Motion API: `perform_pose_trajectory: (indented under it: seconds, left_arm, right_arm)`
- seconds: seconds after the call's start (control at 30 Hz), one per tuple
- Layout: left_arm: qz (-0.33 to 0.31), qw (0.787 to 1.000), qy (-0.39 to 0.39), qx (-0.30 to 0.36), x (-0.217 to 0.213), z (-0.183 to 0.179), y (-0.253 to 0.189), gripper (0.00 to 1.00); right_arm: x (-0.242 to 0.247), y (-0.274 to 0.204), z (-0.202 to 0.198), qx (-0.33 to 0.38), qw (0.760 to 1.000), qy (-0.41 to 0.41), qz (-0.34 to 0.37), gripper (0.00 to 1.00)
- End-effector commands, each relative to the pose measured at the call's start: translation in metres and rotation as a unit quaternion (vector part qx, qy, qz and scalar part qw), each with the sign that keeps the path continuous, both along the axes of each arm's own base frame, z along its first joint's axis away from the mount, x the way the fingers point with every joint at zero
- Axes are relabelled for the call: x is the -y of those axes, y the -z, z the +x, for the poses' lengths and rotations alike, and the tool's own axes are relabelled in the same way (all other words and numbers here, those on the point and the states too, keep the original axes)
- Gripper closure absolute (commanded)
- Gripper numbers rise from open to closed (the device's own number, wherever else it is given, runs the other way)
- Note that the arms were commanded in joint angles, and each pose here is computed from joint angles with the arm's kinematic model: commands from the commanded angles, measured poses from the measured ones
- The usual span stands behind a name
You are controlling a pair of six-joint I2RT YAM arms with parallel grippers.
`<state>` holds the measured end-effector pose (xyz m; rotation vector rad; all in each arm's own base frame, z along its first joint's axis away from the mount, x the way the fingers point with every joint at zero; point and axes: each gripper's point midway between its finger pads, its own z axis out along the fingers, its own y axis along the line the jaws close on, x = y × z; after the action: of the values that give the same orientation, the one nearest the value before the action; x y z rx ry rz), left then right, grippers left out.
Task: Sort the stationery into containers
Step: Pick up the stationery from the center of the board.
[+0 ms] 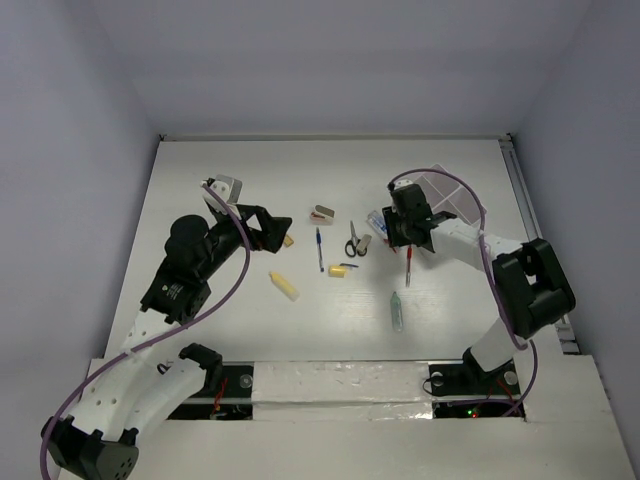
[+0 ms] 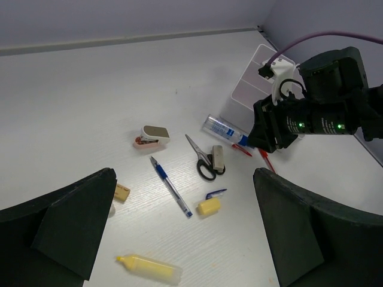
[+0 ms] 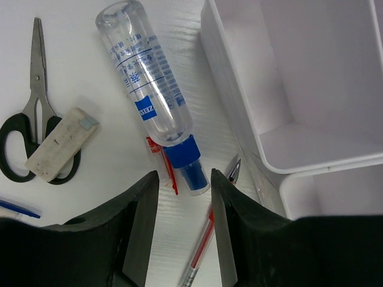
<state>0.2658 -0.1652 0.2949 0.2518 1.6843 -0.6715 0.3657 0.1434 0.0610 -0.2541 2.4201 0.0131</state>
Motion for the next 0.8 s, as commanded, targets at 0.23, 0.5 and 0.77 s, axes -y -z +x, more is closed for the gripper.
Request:
perform_pose_trajectory:
  seconds: [0.23,0.5,0.77]
  left_arm:
    - [-0.007,0.999,0.014,0.033,0.005,-0.001,-0.017,0.01]
    - [-0.008,0.999,0.017,0.034,0.006,-0.002,-0.018,0.01]
    - [-0.008,0.999,0.017,0.038,0.005,-0.003,-0.019,0.01]
  right_arm:
    - [-0.014,-0.002,0.024,0.028,0.999,-0.019,-0.002,0.54]
    - [-0.018,0.003,0.028,0.029,0.999,-0.026,0.000,0.56]
    - [-0.021,0.008,0.028,0.015,0.999,-0.028,0.002,0.57]
